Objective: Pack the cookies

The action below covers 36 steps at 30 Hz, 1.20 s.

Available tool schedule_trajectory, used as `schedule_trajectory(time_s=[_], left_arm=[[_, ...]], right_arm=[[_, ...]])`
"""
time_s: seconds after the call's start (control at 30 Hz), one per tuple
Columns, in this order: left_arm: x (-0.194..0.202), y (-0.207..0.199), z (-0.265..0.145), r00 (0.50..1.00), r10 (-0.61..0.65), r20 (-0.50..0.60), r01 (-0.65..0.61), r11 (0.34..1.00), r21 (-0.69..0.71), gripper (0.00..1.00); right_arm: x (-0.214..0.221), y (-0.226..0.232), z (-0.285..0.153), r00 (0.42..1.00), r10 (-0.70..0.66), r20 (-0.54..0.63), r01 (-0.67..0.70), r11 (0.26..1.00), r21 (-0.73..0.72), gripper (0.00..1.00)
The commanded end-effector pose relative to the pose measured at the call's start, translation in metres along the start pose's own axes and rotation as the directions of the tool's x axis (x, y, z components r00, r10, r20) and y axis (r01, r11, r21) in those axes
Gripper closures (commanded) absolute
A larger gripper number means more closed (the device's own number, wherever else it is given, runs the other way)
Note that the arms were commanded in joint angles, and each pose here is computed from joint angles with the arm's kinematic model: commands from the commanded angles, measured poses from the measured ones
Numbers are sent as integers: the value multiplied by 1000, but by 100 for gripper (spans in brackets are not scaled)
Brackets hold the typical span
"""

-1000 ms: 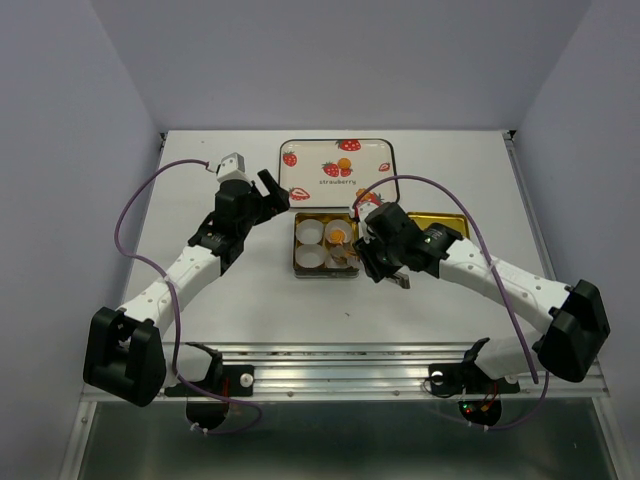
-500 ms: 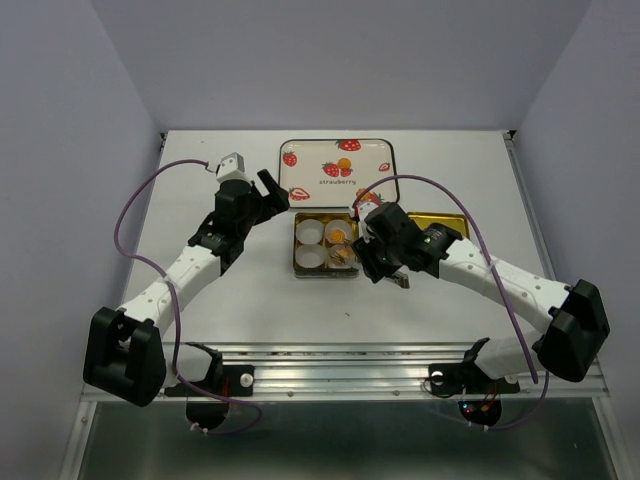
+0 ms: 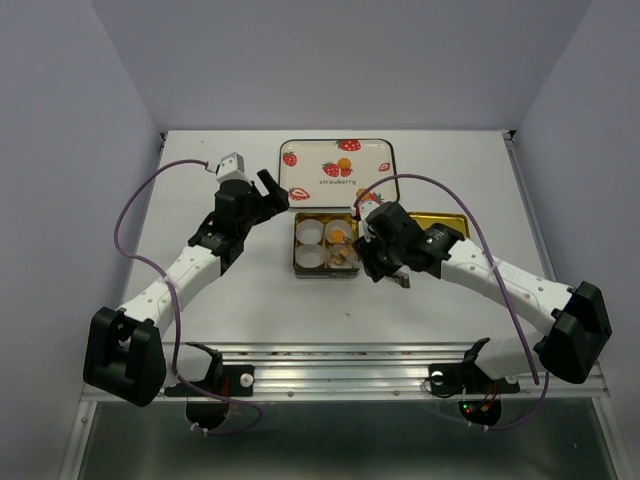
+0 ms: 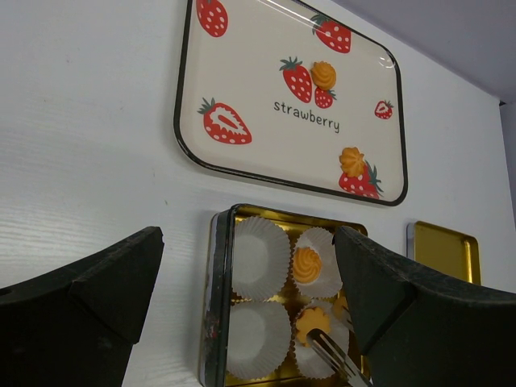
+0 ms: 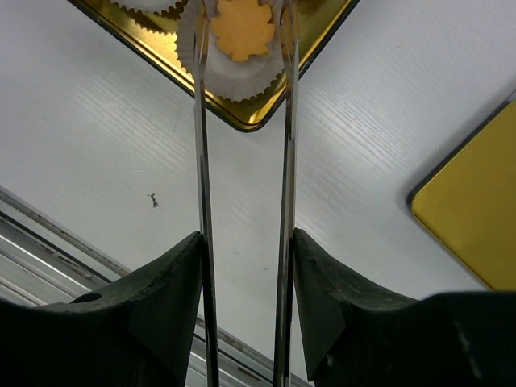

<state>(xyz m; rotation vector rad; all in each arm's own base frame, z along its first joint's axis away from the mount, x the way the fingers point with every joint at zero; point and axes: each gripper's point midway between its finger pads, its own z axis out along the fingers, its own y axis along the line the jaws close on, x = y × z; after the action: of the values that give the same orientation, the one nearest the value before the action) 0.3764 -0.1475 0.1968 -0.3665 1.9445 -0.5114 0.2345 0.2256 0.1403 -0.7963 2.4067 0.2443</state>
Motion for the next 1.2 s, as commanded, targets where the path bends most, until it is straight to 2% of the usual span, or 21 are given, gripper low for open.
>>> schedule_trajectory(time_s=[0.0, 0.23, 0.9, 1.17], left_arm=[[-13, -10, -6, 999, 11, 45, -12, 999, 32, 1], [-17, -13, -6, 999, 11, 51, -13, 999, 36, 1], [-26, -16, -5, 997, 22, 76, -26, 999, 41, 1], [-28, -14, -3, 996, 44, 80, -46, 999, 20, 1]], right_arm=[[-34, 2, -24, 991, 12, 137, -11, 1000, -7, 49], [-49, 6, -39, 978, 9, 210, -1, 999, -38, 49], [-83, -10, -48, 939, 123, 322, -142, 989, 38, 51], [-115, -59, -46, 883, 182, 433, -261, 957, 130, 51]])
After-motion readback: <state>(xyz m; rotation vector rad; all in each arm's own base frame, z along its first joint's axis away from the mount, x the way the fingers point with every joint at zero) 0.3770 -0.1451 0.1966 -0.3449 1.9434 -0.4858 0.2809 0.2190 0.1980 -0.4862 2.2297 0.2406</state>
